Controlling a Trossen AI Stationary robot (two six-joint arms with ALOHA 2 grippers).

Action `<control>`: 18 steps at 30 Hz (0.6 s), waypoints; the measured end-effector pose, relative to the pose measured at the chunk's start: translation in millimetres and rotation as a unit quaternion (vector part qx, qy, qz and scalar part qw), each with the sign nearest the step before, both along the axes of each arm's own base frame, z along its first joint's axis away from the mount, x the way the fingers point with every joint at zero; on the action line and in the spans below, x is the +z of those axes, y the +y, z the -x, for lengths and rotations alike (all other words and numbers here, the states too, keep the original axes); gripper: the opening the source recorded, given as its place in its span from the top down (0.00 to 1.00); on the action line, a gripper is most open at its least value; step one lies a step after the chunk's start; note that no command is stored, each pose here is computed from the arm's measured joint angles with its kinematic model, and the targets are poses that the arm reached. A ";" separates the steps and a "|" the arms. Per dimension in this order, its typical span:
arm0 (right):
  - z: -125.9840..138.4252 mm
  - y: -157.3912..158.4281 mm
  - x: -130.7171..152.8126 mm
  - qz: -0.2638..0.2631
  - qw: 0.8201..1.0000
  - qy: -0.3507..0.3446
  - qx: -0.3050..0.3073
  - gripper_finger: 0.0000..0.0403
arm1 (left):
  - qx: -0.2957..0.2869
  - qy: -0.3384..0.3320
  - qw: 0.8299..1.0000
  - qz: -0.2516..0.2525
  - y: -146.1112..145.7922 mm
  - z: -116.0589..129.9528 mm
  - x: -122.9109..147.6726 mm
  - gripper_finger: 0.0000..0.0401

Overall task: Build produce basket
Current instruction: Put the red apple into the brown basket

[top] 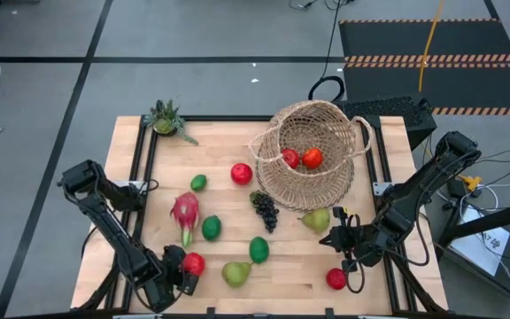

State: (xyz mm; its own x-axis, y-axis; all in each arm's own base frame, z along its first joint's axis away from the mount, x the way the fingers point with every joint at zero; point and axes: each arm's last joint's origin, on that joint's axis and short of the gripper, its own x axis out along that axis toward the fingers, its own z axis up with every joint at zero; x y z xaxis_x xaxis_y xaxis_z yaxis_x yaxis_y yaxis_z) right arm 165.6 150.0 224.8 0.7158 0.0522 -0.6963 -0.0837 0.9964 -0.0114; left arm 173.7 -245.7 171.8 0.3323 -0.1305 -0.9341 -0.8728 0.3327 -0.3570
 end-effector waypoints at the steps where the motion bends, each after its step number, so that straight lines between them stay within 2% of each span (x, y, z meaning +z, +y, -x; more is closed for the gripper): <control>1: 0.0 0.0 0.0 0.000 1.000 0.000 0.000 0.99 | -0.006 -0.002 1.000 0.005 -0.4 -0.2 1.4 0.63; 5: 0.0 0.0 -0.1 0.000 1.000 0.000 0.000 0.99 | -0.041 -0.018 0.997 0.062 -2.7 -0.7 18.3 0.68; 7: 0.0 0.0 0.0 0.000 1.000 0.000 0.000 0.99 | -0.064 -0.037 0.995 0.068 -0.1 -0.9 27.6 0.70; 10: 0.0 0.0 0.0 0.000 1.000 0.000 0.000 0.99 | -0.088 -0.065 0.993 0.049 10.7 -4.4 39.4 0.73; 13: 0.0 0.0 0.0 0.000 1.000 0.000 0.000 0.99 | -0.114 -0.074 0.991 0.006 25.7 -9.6 44.7 0.74; 18: 0.0 0.0 0.0 0.000 1.000 0.000 0.000 0.99 | -0.167 -0.081 0.981 -0.059 46.6 -24.0 45.9 0.70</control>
State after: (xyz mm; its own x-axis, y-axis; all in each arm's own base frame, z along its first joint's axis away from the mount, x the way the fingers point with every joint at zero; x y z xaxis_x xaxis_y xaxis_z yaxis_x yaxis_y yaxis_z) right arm 165.6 150.0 224.8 0.7160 0.0519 -0.6962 -0.0835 0.9964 -0.0117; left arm 197.7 -199.1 217.7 0.4348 -0.1508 -0.8878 -0.6436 0.6375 -0.4235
